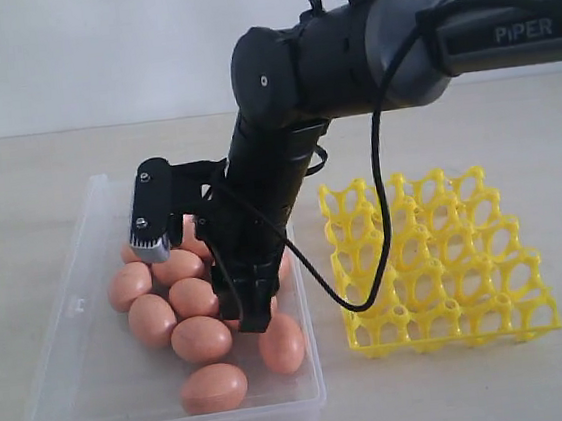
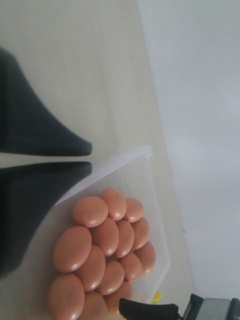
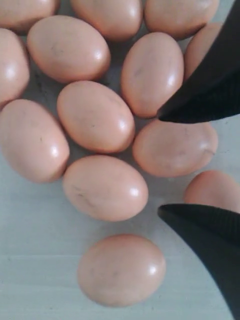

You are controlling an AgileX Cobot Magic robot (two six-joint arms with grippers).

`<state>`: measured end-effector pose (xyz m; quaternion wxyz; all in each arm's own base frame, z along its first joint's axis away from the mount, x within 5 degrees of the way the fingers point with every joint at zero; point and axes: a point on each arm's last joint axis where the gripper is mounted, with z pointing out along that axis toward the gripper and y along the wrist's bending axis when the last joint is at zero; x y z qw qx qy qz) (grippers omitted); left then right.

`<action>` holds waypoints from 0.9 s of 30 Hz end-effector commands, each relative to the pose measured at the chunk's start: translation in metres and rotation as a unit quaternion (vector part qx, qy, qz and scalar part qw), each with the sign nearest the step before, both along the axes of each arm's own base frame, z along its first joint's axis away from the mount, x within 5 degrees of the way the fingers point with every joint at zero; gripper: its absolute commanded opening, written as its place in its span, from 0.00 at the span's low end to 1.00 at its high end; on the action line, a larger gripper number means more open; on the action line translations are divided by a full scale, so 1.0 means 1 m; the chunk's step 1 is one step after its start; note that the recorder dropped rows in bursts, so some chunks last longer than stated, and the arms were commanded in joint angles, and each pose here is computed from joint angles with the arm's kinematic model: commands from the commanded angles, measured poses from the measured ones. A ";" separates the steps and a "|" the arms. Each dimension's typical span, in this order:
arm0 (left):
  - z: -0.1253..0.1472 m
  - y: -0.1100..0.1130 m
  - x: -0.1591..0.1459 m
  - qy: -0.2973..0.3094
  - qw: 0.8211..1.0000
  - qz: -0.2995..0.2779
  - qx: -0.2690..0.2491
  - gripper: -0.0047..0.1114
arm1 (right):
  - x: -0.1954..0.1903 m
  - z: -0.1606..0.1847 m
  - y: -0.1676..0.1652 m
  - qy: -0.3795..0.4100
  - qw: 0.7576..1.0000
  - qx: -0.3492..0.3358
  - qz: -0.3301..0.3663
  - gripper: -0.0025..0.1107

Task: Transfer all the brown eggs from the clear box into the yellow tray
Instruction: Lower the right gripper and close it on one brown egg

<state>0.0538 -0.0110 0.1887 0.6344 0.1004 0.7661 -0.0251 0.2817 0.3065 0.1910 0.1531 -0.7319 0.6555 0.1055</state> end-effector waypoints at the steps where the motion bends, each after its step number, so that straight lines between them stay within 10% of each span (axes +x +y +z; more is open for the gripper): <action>1: -0.001 0.000 0.000 -0.001 1.000 -0.003 0.001 0.07 | 0.004 -0.006 -0.003 -0.018 0.999 -0.027 0.020 0.42; 27: -0.001 0.000 0.000 -0.001 1.000 -0.003 0.001 0.07 | 0.009 -0.025 0.000 0.002 0.999 -0.032 -0.038 0.60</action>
